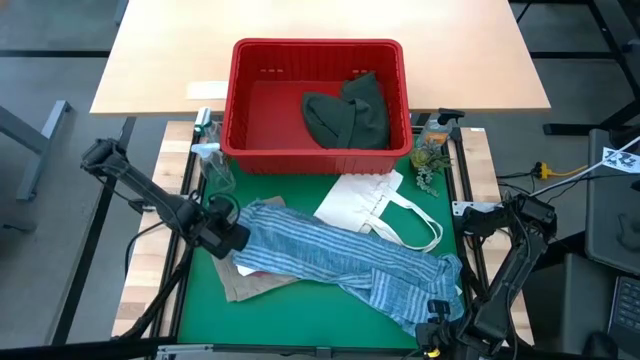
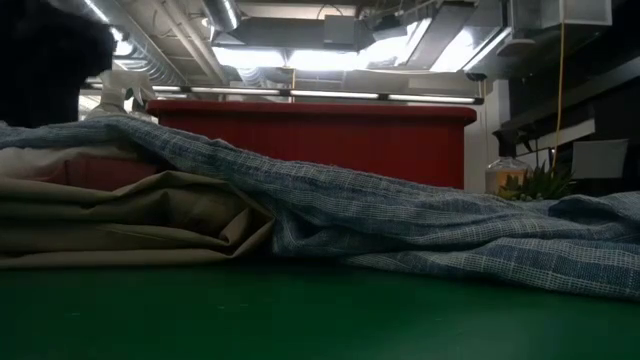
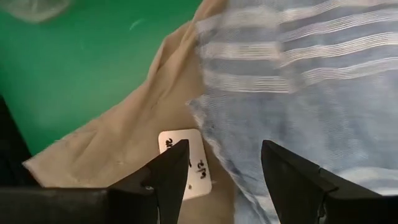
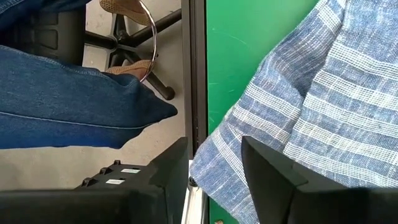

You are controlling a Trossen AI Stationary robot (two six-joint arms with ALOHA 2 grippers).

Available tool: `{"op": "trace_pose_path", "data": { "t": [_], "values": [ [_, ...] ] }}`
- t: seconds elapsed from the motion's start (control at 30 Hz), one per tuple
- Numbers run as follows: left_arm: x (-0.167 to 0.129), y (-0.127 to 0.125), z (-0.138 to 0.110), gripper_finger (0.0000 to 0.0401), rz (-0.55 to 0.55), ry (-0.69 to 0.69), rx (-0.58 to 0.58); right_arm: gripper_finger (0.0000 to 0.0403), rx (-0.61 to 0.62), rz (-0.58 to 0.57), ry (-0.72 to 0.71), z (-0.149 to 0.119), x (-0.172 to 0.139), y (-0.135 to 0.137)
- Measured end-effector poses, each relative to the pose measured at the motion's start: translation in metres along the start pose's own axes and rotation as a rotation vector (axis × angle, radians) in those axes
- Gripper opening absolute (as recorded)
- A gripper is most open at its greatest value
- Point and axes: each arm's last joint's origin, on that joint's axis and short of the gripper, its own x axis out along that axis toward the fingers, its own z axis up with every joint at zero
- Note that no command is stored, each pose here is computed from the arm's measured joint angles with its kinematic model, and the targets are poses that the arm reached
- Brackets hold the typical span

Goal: Fold Laundry from Bin
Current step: Fold the blue polo shirt

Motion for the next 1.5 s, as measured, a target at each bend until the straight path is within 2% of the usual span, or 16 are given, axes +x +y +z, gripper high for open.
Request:
{"op": "trace_pose_path", "data": {
  "t": [0.17,0.5,0.73,0.87,1.2,1.5],
  "values": [
    [0.019,0.006,-0.006,0.0195,-0.011,0.003,-0.025,0.0149,0.000,0.000,0.000,0.000,0.000,0.000],
    [0.054,0.014,-0.019,0.0195,-0.125,0.019,-0.073,0.0149,0.000,0.000,0.000,0.000,0.000,0.000],
    [0.061,0.013,-0.022,0.0190,-0.192,0.028,-0.093,0.0149,0.000,0.000,0.000,0.000,0.000,0.000],
    [0.061,0.013,-0.022,0.0155,-0.200,0.030,-0.095,0.0149,0.000,0.000,-0.001,0.000,0.000,0.000],
    [0.053,0.010,-0.019,0.0011,-0.285,0.046,-0.125,0.0149,0.000,0.000,-0.001,0.000,0.000,0.000],
    [0.032,0.008,-0.011,0.0004,-0.404,0.048,-0.152,0.0149,0.000,0.000,-0.001,0.000,0.000,0.000]
  ]
}}
